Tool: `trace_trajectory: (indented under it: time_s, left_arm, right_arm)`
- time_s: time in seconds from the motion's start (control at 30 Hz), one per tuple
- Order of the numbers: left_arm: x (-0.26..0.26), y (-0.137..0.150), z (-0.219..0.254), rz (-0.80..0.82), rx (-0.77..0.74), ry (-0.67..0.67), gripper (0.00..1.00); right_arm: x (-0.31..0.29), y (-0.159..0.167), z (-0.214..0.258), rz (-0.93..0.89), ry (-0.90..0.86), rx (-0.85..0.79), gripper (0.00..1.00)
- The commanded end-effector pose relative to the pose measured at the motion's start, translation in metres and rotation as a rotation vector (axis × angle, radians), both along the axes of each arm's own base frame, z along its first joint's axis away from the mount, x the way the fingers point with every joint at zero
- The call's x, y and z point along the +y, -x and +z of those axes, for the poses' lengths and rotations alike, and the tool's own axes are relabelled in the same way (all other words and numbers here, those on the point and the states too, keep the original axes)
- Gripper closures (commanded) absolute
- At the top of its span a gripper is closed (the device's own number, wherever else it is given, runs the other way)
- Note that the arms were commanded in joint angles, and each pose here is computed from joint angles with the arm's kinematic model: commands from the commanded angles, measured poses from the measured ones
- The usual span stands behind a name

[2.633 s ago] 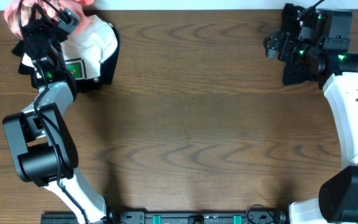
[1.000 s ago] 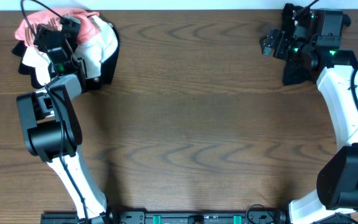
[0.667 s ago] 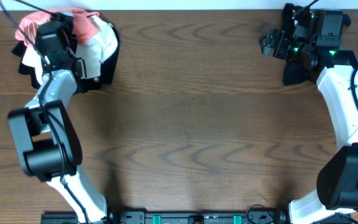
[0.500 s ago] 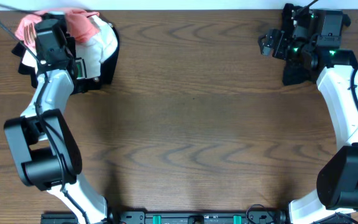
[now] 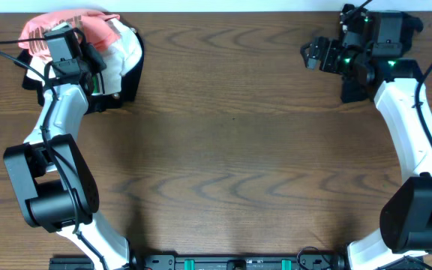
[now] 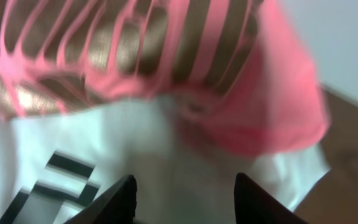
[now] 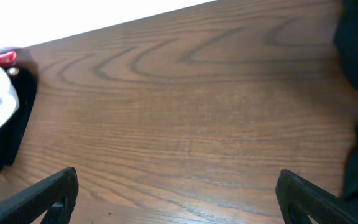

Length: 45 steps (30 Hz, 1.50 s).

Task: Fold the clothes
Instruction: 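Press the pink shirt flat on the stack with the left gripper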

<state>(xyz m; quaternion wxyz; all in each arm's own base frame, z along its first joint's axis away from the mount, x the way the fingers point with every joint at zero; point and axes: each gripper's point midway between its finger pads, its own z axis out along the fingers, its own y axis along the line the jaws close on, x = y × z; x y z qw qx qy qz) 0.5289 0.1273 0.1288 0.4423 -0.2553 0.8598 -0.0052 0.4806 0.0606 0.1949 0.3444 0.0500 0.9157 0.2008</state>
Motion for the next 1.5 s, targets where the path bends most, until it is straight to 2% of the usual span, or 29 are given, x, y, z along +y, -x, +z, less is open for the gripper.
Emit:
trace_trajectory:
  time_s: [0.0,0.07,0.17,0.33,0.53,0.77,1.17,1.47]
  left_arm:
    - [0.015,-0.002,0.029,0.177,-0.123,0.121,0.49]
    - [0.023,-0.003,0.035,0.273,-0.175,0.165,0.48]
    - [0.022,-0.010,0.046,0.295,-0.241,0.207,0.49]
    - [0.006,-0.021,0.060,0.255,-0.305,0.208,0.48]
    - [-0.015,-0.030,0.068,0.168,-0.308,0.105,0.48]
    - [-0.017,-0.032,0.043,0.260,-0.283,0.088,0.50]
    - [-0.037,-0.061,-0.002,0.220,-0.328,0.094,0.50]
    - [-0.030,-0.070,-0.011,0.246,-0.389,0.078,0.50]
  right_arm:
    - [0.009,0.001,-0.005,0.045,0.023,-0.002,0.01]
    - [0.010,0.001,-0.005,0.053,0.027,-0.005,0.01]
    - [0.010,0.001,-0.005,0.056,0.031,-0.005,0.01]
    - [0.010,0.001,-0.005,0.057,0.033,-0.004,0.01]
    - [0.009,0.002,-0.006,0.053,0.038,-0.002,0.01]
    - [0.009,0.003,-0.008,0.054,0.038,0.009,0.01]
    - [0.007,0.005,-0.010,0.051,0.051,0.017,0.01]
    - [0.007,0.006,-0.011,0.057,0.057,0.021,0.01]
